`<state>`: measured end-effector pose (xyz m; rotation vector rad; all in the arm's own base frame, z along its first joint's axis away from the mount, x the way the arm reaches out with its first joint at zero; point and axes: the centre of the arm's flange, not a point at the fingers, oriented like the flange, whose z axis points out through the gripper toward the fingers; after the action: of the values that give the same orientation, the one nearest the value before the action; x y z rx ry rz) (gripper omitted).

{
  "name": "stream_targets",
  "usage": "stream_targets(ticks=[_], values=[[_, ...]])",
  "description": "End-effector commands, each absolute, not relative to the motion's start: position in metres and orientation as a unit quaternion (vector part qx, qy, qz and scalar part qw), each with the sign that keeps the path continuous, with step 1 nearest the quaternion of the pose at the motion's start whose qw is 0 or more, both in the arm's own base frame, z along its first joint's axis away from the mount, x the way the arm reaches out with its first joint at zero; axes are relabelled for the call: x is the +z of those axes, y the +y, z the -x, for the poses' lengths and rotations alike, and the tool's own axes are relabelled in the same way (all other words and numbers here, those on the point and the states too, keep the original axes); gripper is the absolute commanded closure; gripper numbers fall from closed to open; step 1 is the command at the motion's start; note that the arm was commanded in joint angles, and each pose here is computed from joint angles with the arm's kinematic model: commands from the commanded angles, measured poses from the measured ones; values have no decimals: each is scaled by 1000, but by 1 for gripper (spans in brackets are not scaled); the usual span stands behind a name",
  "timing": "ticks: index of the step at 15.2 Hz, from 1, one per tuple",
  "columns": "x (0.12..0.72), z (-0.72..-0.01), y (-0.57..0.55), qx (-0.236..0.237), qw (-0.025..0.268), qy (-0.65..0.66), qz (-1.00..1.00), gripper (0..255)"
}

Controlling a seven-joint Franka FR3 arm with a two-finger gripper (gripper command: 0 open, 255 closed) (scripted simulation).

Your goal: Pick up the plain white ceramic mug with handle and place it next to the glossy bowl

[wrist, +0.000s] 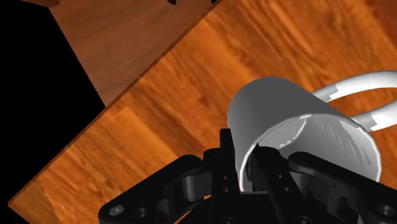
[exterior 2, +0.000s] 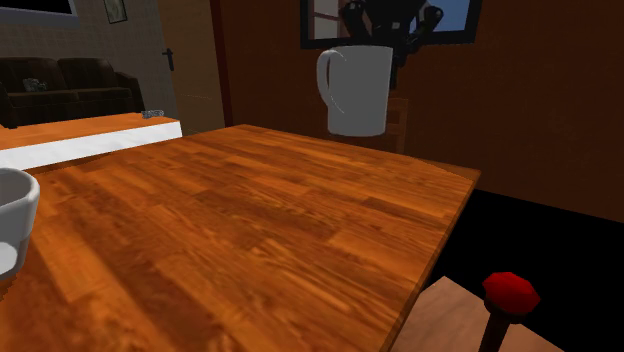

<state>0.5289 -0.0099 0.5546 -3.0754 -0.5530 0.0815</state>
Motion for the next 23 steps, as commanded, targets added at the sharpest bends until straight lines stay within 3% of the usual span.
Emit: stream_targets(ticks=[1, 23], values=[[557, -518, 8, 26, 8, -177, 984, 255], [557, -355, 248, 26, 8, -177, 984, 255]])
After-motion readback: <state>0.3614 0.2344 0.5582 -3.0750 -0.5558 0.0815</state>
